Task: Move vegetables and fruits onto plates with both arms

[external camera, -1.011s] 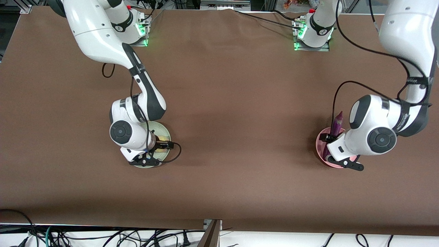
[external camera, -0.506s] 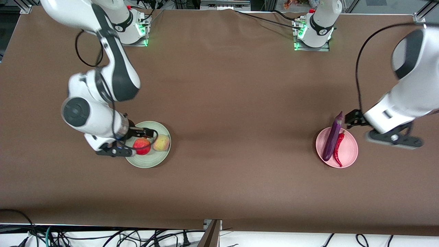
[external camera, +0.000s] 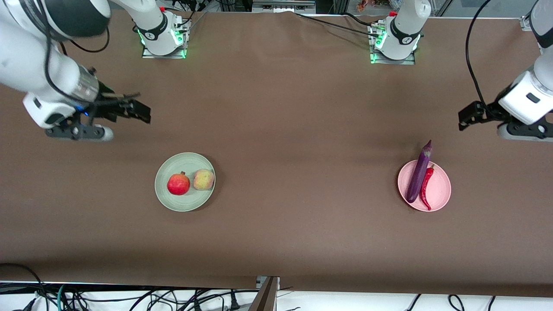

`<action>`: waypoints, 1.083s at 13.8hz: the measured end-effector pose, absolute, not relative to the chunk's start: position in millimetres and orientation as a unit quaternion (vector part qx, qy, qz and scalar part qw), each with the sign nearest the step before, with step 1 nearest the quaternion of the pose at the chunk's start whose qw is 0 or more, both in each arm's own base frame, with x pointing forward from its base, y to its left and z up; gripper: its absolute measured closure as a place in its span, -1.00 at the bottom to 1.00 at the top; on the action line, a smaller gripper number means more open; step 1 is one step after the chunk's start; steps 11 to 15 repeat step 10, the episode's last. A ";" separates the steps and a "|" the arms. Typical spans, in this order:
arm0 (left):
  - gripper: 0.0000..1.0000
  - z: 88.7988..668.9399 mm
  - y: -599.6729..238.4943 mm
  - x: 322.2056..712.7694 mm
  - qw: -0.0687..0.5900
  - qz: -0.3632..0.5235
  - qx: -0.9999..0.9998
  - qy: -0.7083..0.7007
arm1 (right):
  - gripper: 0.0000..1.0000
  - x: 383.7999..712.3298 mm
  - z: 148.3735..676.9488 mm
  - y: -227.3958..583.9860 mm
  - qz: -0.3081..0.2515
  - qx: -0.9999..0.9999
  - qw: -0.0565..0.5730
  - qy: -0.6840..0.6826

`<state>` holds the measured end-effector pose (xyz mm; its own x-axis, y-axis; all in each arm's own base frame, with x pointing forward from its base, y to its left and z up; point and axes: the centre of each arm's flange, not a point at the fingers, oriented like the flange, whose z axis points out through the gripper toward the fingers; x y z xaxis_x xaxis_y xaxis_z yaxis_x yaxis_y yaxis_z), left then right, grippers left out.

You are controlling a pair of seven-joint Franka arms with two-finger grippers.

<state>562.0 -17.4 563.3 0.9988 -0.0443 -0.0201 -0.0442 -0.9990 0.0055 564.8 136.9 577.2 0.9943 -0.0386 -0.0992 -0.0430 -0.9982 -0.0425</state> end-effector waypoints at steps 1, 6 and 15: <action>-1.00 560.1 -14.8 555.8 0.008 -0.014 1.000 -0.018 | -1.00 553.7 580.7 132.5 0.048 -0.999 0.015 0.012; -1.00 561.9 -19.5 554.4 0.010 -0.012 1.000 -0.022 | -1.00 545.8 579.7 127.9 0.045 -0.998 0.006 -0.048; -1.00 561.9 -19.5 554.3 0.010 -0.012 1.000 -0.022 | -1.00 548.9 581.4 126.4 0.039 -0.998 0.006 -0.053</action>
